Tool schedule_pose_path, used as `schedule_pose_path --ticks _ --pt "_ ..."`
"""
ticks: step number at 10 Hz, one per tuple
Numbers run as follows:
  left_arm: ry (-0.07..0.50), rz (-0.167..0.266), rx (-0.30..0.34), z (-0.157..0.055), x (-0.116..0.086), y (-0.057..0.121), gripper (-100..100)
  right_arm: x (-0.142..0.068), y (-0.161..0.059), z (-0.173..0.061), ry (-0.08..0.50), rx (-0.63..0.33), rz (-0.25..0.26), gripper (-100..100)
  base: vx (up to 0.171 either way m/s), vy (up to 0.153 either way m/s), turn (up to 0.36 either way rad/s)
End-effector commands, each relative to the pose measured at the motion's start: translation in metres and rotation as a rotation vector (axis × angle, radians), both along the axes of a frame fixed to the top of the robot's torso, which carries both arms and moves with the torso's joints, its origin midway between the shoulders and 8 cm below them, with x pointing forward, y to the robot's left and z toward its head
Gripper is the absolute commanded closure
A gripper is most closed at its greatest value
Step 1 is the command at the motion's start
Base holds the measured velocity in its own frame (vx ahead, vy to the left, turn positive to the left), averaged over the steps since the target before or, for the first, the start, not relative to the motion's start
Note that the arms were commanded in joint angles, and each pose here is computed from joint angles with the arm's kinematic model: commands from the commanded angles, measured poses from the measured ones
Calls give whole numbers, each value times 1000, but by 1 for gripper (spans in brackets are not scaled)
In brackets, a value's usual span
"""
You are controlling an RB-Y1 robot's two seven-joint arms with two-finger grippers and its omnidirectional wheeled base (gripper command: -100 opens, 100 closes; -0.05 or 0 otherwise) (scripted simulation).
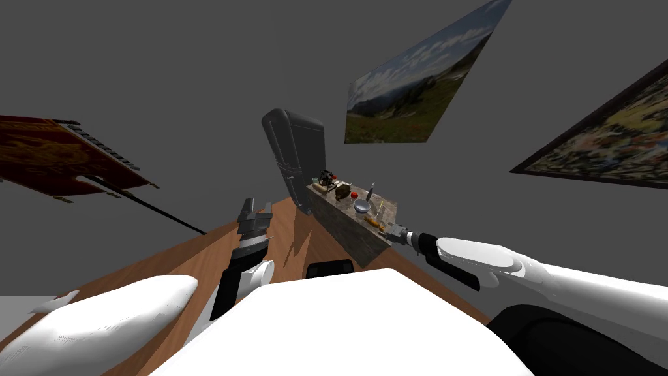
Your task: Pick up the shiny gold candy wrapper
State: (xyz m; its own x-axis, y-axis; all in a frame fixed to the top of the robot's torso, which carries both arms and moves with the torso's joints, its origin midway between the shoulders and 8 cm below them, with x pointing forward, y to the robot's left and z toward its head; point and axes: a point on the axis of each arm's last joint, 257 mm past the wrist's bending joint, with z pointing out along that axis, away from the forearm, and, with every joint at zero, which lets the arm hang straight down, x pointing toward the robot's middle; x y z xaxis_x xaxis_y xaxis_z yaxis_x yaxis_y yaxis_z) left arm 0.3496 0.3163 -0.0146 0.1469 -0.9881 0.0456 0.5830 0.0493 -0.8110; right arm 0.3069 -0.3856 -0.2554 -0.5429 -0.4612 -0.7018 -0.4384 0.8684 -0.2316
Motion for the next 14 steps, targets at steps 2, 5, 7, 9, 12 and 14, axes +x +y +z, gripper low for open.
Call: schedule_pose_path --ticks 2,5,7,9,12,14 --pt "0 0 0 0 0 0 0 -7 -16 -9 32 -60 12 -100 84 84 11" --pt "0 0 0 0 0 0 0 -14 -29 -17 59 -107 20 -100 63 50 8" --pt "0 0 0 0 0 0 0 -28 -55 -30 107 -184 30 -100 98 49 22" --pt "0 0 0 0 0 0 0 -16 -51 -23 83 -188 44 -100 63 51 5" --pt "0 0 0 0 0 0 0 -34 -66 -35 133 -222 44 -100 16 16 6" --pt "0 0 0 0 0 0 0 -22 -63 -27 105 -223 51 -100 43 33 0"
